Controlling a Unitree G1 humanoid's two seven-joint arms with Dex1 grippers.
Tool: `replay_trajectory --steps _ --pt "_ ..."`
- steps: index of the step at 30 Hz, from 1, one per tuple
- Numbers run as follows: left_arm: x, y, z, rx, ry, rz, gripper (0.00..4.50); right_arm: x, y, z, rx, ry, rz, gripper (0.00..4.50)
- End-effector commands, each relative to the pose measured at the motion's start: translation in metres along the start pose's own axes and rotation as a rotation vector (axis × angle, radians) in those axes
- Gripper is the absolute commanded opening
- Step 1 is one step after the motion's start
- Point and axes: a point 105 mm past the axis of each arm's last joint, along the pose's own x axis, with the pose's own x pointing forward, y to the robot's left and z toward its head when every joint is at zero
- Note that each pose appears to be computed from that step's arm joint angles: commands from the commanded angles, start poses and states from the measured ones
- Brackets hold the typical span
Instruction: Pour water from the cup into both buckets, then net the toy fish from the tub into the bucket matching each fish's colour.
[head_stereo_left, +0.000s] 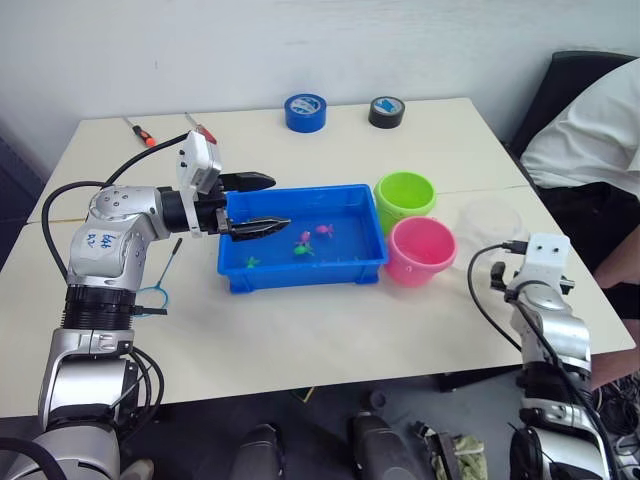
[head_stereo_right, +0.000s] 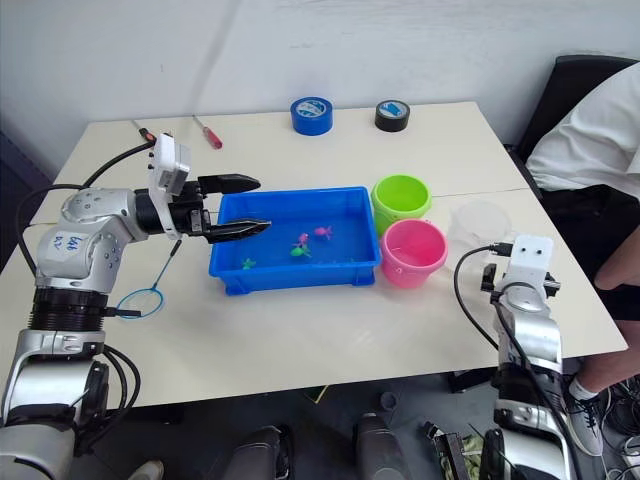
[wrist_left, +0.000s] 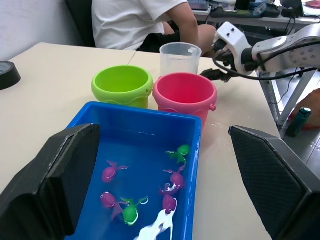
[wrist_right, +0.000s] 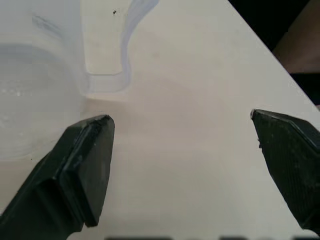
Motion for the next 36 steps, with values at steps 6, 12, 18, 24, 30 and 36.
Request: replay_trajectory --steps 6,12,18,24,30,36 --pt "-0.029 0.011 -0.008 -0.059 -0.015 0.183 4.5 -0.09 0.017 0.038 -0.221 -0.14 0.669 4.44" --pt "-0.059 0.029 -0.031 -0.126 0.028 0.438 4.5 -0.15 0.046 0.059 -0.351 -0.248 1.146 4.44" --pt "-0.094 0.037 -0.06 -0.173 0.098 0.655 4.5 -0.175 0.092 0.07 -0.354 -0.429 1.393 4.44" --pt "-0.12 0.038 -0.087 -0.212 0.155 0.78 4.5 -0.193 0.124 0.077 -0.316 -0.548 1.514 4.44" --pt "-0.136 0.042 -0.125 -0.256 0.246 0.871 4.5 -0.2 0.137 0.077 -0.315 -0.573 1.565 4.44" --pt "-0.143 0.043 -0.155 -0.307 0.275 0.903 4.5 -0.203 0.14 0.081 -0.32 -0.59 1.57 4.44"
